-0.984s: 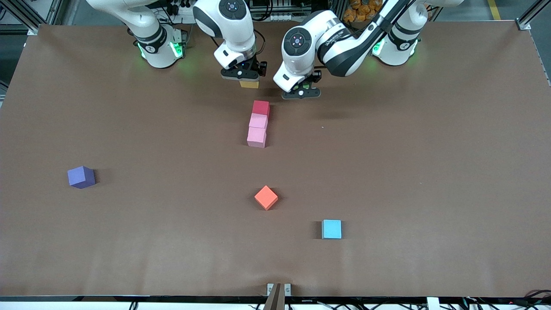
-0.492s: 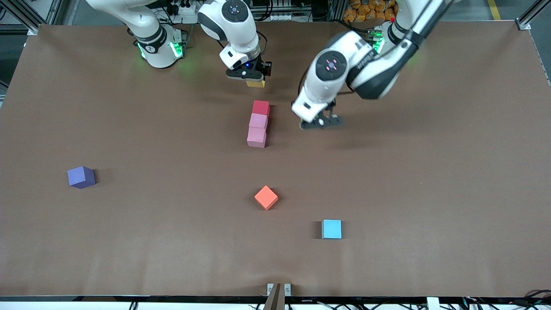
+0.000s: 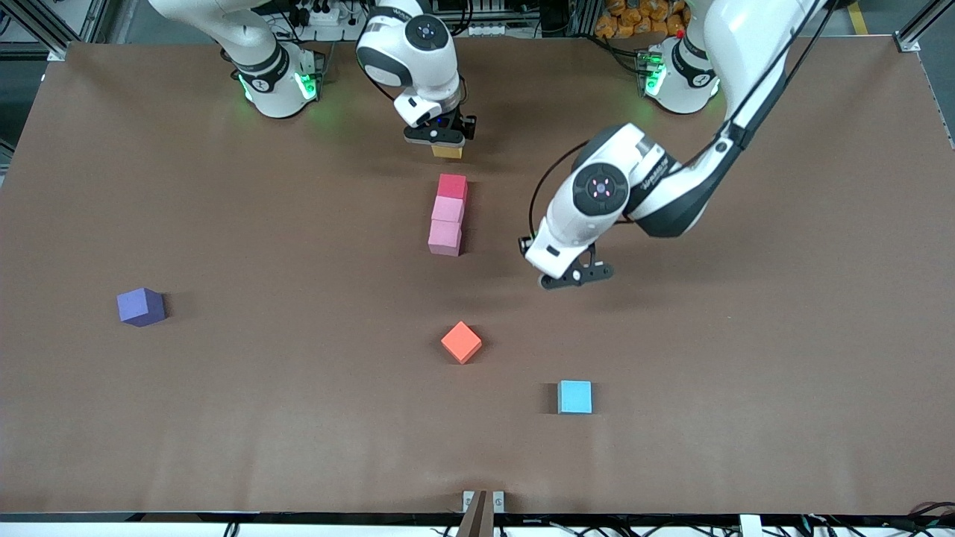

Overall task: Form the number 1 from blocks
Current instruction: 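Set the yellow cube against the red cube and open the right gripper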

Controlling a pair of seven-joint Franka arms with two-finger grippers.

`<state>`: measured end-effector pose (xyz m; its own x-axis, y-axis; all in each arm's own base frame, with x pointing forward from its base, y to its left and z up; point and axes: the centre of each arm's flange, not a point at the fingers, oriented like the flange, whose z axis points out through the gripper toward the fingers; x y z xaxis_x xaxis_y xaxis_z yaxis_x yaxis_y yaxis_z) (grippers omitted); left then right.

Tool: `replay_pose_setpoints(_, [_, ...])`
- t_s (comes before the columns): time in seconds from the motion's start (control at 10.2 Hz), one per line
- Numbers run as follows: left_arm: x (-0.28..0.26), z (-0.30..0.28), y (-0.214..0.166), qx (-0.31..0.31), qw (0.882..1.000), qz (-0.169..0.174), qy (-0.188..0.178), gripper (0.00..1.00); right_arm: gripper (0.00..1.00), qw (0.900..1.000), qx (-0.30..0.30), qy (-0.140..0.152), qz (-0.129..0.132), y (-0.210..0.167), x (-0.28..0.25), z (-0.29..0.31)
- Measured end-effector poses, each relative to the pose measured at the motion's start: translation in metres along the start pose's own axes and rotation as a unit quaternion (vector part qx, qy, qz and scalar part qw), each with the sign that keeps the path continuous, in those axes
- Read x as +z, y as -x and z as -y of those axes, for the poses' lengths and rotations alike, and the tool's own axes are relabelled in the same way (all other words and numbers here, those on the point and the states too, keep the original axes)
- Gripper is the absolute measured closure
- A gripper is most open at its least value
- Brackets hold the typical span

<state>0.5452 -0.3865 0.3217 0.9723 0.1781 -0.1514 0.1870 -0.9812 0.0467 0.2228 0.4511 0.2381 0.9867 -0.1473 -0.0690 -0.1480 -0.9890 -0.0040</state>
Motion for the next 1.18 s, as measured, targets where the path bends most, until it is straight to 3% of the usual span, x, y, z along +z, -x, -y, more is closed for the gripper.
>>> replay_pose_setpoints(0.49, [-0.006, -0.005, -0.038, -0.004, 0.999, -0.039, 0.022, 0.45, 0.37, 1.0, -0.009, 0.005, -0.001, -0.011, 0.024, 0.015])
replay_pose_setpoints(0.89, [-0.004, -0.027, -0.031, 0.012, 0.997, -0.064, 0.031, 0.45, 0.37, 1.0, -0.015, 0.007, -0.003, -0.018, 0.033, 0.019])
replay_pose_setpoints(1.18, [0.001, -0.029, -0.034, 0.012, 0.997, -0.071, 0.025, 0.45, 0.37, 1.0, -0.012, 0.012, -0.021, -0.024, 0.044, 0.021])
